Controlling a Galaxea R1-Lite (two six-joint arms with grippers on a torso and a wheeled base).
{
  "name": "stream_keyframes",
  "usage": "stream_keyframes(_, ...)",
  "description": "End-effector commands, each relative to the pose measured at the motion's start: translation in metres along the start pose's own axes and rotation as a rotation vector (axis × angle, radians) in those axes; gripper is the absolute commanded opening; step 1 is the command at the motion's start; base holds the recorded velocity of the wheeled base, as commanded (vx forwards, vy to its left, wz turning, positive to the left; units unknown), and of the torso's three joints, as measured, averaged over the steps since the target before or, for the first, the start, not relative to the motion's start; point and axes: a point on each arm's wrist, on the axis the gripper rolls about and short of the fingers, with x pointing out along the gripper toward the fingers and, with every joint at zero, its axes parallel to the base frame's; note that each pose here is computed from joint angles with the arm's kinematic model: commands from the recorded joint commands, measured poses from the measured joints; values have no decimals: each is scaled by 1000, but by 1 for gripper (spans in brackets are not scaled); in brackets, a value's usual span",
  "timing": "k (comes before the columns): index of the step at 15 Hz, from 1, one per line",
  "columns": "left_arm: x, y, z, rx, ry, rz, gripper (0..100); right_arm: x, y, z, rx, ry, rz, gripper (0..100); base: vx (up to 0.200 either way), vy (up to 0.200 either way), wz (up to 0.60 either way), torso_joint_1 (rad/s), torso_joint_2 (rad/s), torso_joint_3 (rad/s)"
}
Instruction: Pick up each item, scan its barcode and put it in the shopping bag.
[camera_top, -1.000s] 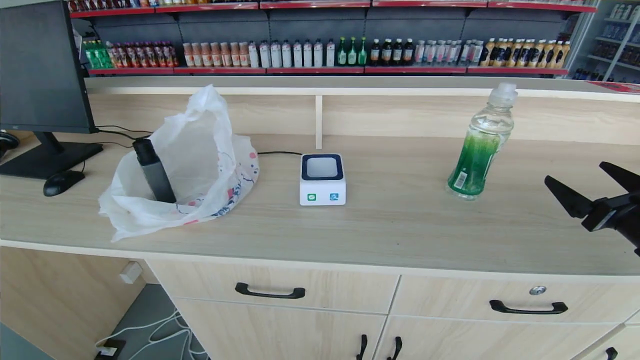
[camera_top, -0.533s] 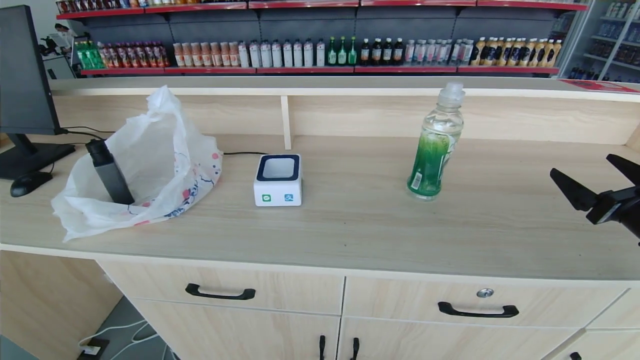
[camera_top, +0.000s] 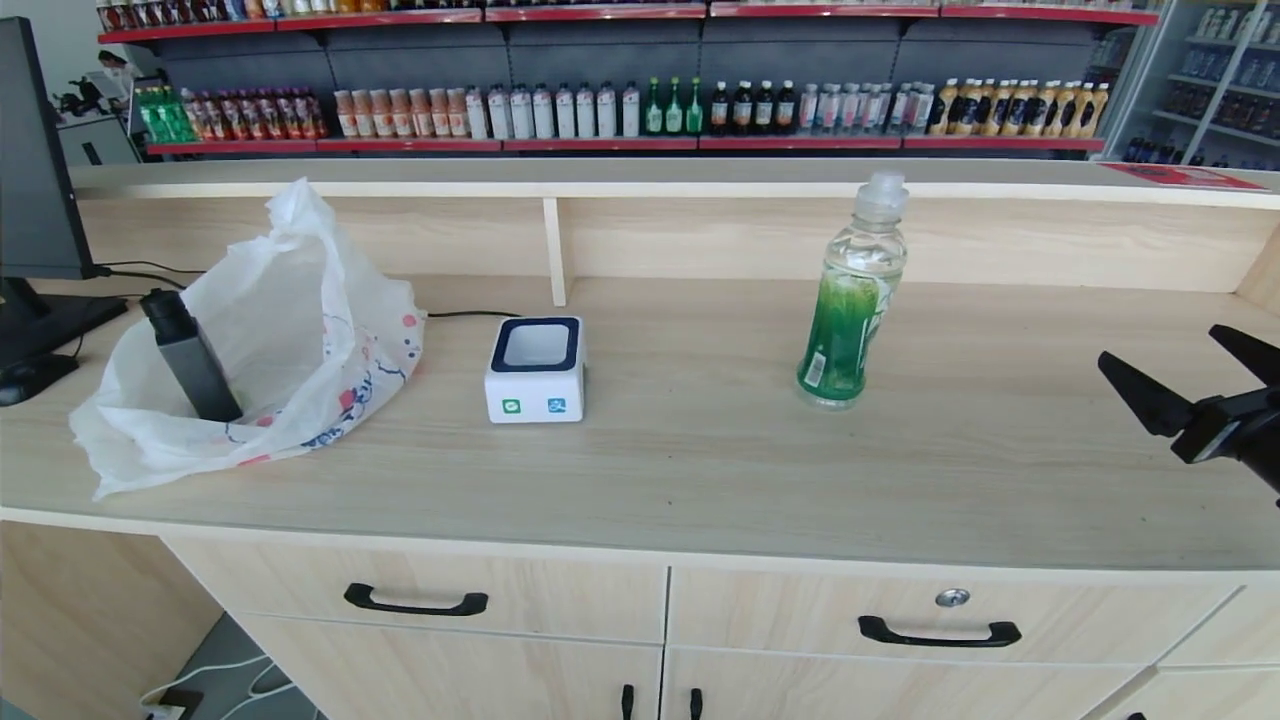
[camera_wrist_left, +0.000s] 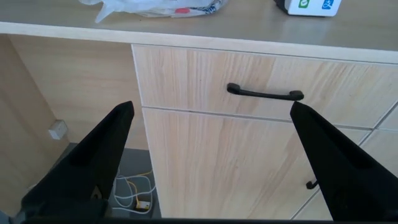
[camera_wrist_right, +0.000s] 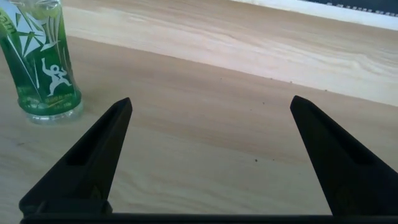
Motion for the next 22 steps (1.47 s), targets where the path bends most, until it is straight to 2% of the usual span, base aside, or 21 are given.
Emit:
stream_keyframes(1, 0, 0, 0, 1, 0, 1, 100, 0, 0, -1, 2, 4, 2, 100, 200, 0, 0, -7, -7, 2)
stream_keyframes(7, 0, 0, 0, -2, 0, 1, 100, -2, 6, -1, 16, 10, 21, 100, 33, 0, 0, 3, 2, 0)
stream_keyframes(10, 0, 0, 0, -2, 1, 1, 100, 3, 42, 2, 134, 2, 147, 100, 0, 0, 0, 0, 0, 0)
stream_keyframes(12, 0, 0, 0, -2, 0, 2, 100, 3, 63, 3, 209, 21, 121, 100, 0, 0, 0, 0, 0, 0)
stream_keyframes(13, 0, 0, 0, -1, 0, 1, 100, 8, 93, 10, 280, 13, 119, 100, 0, 0, 0, 0, 0, 0)
stream_keyframes(14, 0, 0, 0, -1, 0, 2, 100, 9, 103, 13, 299, 8, 126, 100, 0, 0, 0, 0, 0, 0)
stream_keyframes(15, 0, 0, 0, -1, 0, 1, 100, 8, 125, 16, 345, 17, 117, 100, 0, 0, 0, 0, 0, 0)
stream_keyframes(17, 0, 0, 0, -1, 0, 1, 100, 14, 132, 15, 351, 18, 126, 100, 0, 0, 0, 0, 0, 0)
stream_keyframes(20, 0, 0, 0, -1, 1, 1, 100, 54, 136, 18, 359, -55, 118, 100, 0, 0, 0, 0, 0, 0)
stream_keyframes(22, 0, 0, 0, -1, -2, 1, 100, 60, 138, 15, 355, -52, 120, 100, 0, 0, 0, 0, 0, 0)
